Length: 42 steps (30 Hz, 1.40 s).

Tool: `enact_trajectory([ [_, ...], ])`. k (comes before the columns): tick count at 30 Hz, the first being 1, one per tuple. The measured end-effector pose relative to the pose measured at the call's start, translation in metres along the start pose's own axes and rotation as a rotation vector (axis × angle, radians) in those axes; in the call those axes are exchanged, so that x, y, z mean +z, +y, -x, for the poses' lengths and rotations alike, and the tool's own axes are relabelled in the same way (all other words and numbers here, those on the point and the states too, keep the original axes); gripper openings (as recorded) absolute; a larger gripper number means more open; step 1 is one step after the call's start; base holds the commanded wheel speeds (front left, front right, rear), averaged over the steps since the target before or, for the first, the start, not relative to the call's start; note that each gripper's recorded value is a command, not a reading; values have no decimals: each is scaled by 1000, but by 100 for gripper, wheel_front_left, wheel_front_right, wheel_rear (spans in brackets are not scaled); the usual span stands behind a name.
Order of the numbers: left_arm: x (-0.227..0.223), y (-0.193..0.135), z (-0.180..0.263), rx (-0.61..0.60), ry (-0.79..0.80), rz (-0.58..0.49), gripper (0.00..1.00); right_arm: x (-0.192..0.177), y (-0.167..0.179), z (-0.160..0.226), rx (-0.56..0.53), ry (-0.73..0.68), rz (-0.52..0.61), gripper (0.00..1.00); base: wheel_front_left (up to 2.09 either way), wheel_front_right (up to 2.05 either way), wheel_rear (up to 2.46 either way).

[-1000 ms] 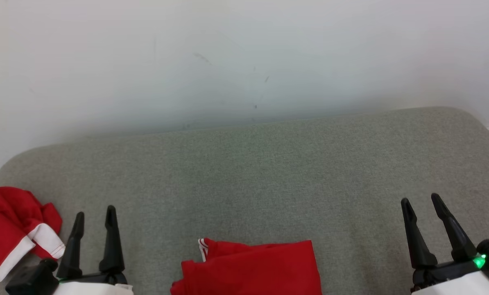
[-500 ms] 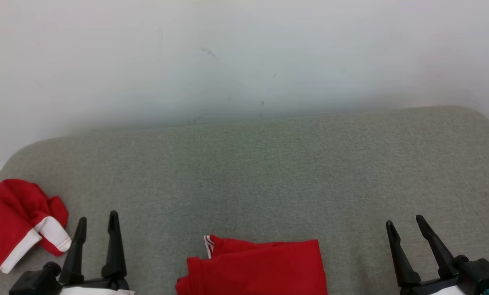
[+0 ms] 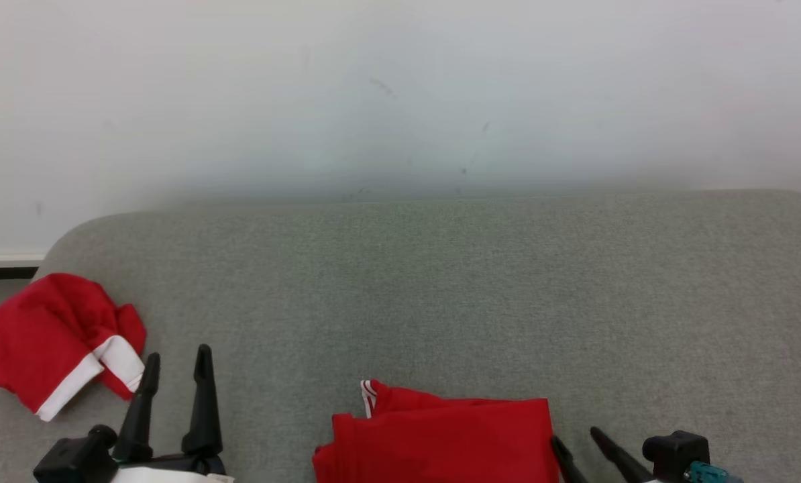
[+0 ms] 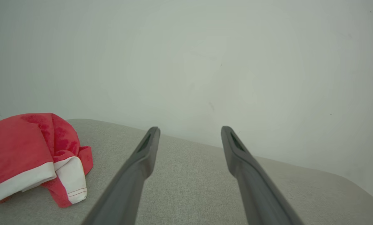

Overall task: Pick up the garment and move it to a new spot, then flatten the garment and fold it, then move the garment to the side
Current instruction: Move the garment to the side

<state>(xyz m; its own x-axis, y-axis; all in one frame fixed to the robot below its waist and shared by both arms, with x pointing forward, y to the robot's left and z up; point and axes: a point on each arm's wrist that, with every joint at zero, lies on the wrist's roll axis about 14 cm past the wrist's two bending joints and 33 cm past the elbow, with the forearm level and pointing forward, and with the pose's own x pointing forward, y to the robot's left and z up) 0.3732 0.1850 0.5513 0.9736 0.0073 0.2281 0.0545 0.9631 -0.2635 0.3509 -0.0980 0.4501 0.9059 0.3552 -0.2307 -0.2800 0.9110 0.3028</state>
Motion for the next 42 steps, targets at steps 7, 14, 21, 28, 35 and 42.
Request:
enact_trajectory([
  [7, 3, 11, 9, 31, -2, -7, 100, -50, 36, -7, 103, 275, -126, 100, 0, 0, 0],
  [14, 6, 26, 18, 75, -6, -19, 100, -68, 28, -16, 80, 408, -149, 100, 0, 0, 0],
  [21, 5, 36, 23, 104, 2, -26, 100, -80, 29, -24, 73, 503, -184, 100, 0, 0, 0],
  [28, 4, 42, 24, 121, 6, -36, 100, -80, 32, -31, 87, 532, -187, 0, 0, 0, 0],
  [35, 9, 41, 25, 117, -8, -36, 100, -67, 41, -32, 109, 493, -174, 0, 0, 0, 0],
  [42, 10, 30, 23, 86, -14, -27, 100, -37, 41, -34, 115, 399, -140, 0, 0, 0, 0],
])
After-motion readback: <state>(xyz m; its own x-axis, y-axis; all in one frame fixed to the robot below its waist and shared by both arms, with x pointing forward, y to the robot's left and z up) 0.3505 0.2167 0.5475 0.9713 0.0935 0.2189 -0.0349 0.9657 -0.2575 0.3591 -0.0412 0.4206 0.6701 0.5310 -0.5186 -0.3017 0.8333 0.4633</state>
